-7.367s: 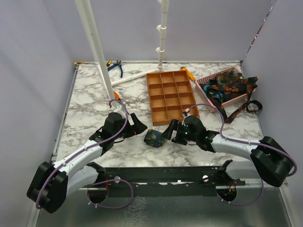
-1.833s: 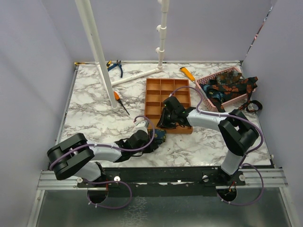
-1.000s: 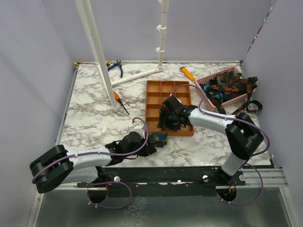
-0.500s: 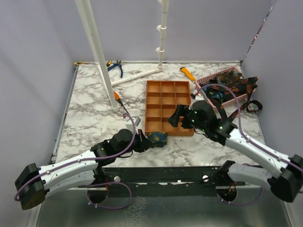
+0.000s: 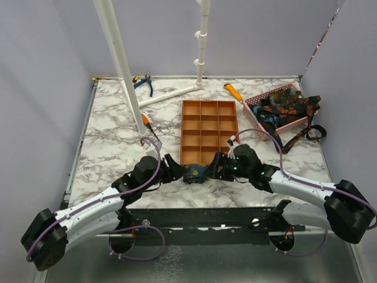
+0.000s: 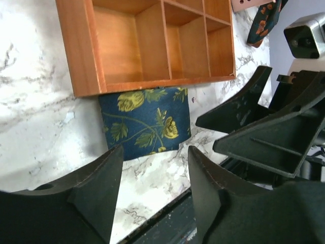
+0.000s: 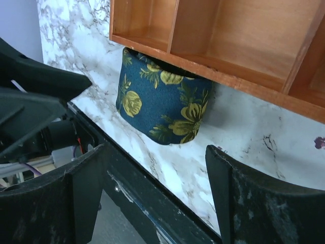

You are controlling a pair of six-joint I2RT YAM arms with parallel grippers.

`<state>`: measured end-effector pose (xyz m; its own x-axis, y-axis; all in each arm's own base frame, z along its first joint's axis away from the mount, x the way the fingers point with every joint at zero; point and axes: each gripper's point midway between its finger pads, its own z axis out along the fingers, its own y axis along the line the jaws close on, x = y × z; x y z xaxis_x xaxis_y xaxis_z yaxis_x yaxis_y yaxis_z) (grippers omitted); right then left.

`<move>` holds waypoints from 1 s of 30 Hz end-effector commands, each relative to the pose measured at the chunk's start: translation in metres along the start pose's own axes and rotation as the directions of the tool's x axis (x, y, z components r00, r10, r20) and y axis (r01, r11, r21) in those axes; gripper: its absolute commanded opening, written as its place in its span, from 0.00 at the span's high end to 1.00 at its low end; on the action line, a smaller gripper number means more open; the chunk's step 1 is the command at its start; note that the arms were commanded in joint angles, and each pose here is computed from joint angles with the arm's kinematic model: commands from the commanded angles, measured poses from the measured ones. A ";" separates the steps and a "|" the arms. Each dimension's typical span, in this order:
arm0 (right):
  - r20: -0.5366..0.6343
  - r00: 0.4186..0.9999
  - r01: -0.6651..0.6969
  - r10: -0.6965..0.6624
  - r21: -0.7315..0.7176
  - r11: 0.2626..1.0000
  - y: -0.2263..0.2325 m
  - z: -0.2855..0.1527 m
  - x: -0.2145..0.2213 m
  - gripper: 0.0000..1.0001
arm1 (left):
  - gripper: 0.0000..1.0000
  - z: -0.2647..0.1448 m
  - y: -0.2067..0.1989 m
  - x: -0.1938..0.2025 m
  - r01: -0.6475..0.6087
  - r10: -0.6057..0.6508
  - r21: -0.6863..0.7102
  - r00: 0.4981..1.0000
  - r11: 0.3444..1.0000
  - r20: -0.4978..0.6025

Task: Roll the ties
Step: Pick up the tie at the center of the board.

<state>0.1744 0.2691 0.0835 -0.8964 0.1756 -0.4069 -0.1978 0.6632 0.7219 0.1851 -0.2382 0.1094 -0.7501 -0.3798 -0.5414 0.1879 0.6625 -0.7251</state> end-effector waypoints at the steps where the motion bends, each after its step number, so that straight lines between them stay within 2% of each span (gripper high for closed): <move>1: 0.043 0.998 -0.036 0.038 -0.048 0.998 0.018 0.010 -0.015 0.20 | 0.42 -0.004 -0.007 0.009 0.084 -0.082 0.086 0.996 0.993 -0.031; 10: 0.031 0.996 -0.088 0.086 0.094 0.992 -0.009 0.026 -0.014 0.19 | 0.41 0.003 0.010 0.019 0.116 -0.113 0.051 0.992 0.992 -0.049; 21: -0.071 0.990 -0.120 0.125 0.069 0.990 -0.007 0.050 0.008 0.19 | 0.46 0.020 0.021 0.027 0.100 -0.099 0.016 0.991 0.995 -0.086; 30: -0.054 0.983 -0.170 0.173 0.058 0.984 -0.008 0.050 0.011 0.16 | 0.49 0.018 0.036 0.036 0.095 -0.096 -0.016 0.991 0.995 -0.094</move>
<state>0.1892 0.3017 0.0494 -0.9355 0.2300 -0.2681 -0.0447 0.6757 0.7358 0.1805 -0.2427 0.0618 -0.8184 -0.3945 -0.4179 0.0877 0.6329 -0.7692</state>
